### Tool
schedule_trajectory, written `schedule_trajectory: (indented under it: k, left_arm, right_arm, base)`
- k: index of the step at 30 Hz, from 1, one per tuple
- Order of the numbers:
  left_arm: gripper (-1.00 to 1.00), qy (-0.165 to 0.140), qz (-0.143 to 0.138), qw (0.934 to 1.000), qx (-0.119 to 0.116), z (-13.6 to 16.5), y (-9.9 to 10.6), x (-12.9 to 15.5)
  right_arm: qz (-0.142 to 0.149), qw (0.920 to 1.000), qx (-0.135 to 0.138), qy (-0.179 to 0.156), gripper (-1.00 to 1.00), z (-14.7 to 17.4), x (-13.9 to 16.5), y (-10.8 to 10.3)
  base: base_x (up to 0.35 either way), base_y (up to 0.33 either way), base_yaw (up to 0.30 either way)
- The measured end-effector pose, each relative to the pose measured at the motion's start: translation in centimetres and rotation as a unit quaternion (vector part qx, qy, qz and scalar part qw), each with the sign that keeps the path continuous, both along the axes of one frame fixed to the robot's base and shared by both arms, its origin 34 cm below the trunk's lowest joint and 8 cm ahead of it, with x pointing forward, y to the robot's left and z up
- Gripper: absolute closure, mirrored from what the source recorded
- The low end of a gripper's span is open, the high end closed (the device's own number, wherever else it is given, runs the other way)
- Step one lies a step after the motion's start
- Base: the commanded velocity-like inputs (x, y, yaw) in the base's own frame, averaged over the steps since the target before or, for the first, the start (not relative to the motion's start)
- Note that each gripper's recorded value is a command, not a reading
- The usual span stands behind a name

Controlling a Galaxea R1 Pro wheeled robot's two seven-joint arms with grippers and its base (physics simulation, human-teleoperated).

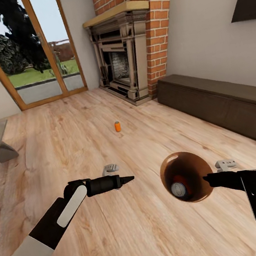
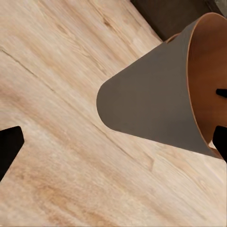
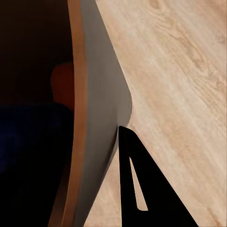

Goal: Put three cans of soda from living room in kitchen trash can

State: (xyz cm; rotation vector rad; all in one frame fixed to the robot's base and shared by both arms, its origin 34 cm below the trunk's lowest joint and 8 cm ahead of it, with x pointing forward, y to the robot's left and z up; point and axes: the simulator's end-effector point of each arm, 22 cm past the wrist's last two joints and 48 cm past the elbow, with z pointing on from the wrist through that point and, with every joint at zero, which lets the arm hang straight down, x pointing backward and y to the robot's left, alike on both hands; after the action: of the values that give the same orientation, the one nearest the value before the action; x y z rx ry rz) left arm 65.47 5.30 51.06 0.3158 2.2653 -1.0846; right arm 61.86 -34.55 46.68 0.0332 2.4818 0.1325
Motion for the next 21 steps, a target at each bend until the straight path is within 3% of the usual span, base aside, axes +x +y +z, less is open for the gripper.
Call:
schedule_trajectory:
  k: [4, 11, 15, 21]
  left_arm:
    - [-1.0, 0.001, 0.0, 1.0, -0.001, -0.07, -0.01, -0.02]
    - [-1.0, -0.001, -0.002, 1.0, 0.003, -0.18, 0.0, -0.03]
    - [-1.0, -0.003, -0.002, 1.0, 0.004, -0.17, -0.01, -0.04]
    - [-1.0, -0.004, -0.002, 1.0, 0.004, 0.02, -0.01, -0.05]
  right_arm:
    - [0.0, 1.0, 0.001, 0.001, 1.0, -0.09, -0.01, 0.02]
    - [-0.001, 1.0, -0.002, 0.001, 1.0, -0.12, -0.02, -0.16]
    - [-0.002, 1.0, 0.008, 0.002, 1.0, -0.09, -0.07, 0.19]
    - [-0.004, 1.0, -0.003, 0.003, 1.0, -0.01, -0.13, -0.29]
  base:
    - [0.326, -0.099, 0.197]
    - [0.326, -0.099, 0.024]
    - [0.326, -0.098, -0.133]
    - [0.326, -0.097, -0.193]
